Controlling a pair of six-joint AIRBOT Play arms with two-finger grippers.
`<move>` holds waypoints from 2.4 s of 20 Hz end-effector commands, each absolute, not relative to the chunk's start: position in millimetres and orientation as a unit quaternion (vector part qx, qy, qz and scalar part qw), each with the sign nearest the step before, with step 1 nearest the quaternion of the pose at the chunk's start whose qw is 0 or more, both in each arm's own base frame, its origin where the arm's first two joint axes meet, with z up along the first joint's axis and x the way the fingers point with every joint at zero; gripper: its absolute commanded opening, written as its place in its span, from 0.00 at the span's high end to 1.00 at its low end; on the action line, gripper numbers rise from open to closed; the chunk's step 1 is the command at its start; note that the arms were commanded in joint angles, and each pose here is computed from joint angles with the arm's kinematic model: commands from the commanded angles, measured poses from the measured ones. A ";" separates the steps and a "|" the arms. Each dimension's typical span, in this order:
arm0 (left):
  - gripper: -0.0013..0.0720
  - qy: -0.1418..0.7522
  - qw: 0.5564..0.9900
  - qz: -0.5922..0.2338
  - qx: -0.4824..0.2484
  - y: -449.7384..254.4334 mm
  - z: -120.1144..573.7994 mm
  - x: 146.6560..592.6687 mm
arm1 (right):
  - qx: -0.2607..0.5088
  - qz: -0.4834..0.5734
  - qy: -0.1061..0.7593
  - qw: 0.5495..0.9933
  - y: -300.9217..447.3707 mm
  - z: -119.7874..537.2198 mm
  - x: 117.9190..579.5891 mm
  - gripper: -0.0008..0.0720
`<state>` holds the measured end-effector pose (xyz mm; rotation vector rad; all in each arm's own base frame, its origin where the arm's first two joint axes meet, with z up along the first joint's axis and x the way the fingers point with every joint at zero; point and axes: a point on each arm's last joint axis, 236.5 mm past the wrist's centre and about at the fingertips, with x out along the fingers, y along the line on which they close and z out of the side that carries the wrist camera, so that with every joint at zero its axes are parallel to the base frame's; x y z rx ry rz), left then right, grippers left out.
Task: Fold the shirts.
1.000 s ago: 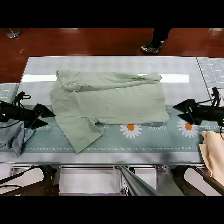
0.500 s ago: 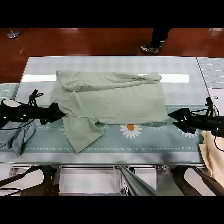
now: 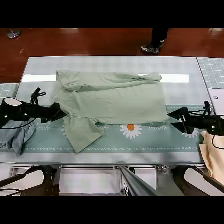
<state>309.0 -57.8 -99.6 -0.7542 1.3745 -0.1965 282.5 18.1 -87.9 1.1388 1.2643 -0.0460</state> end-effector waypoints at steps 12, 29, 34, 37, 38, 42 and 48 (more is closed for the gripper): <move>0.94 0.467 0.768 -0.284 -0.335 -83.7 73.8 388.7 | 0.351 0.159 0.500 0.775 67.3 57.6 417.1 0.93; 0.95 -0.006 0.999 0.028 0.019 -7.5 510.1 191.3 | 0.041 0.026 0.018 0.999 28.6 486.3 169.4 0.93; 0.95 -0.008 1.000 0.018 0.023 -20.0 502.9 137.8 | 0.065 -0.016 0.154 0.986 14.2 421.2 153.6 0.93; 0.95 0.043 0.999 0.009 0.011 -14.4 474.7 162.0 | 0.072 -0.016 0.228 0.971 12.0 388.8 163.5 0.93; 0.95 0.078 0.997 0.008 0.002 -9.6 454.4 181.3 | 0.077 -0.006 0.249 0.965 14.7 378.1 172.8 0.93; 0.95 0.231 0.971 -0.027 -0.054 -4.4 350.5 264.1 | 0.109 0.034 0.324 0.939 21.3 318.3 230.8 0.93; 0.95 0.390 0.914 -0.046 -0.101 6.7 203.3 378.7 | 0.142 0.023 0.422 0.895 -6.6 194.9 340.8 0.93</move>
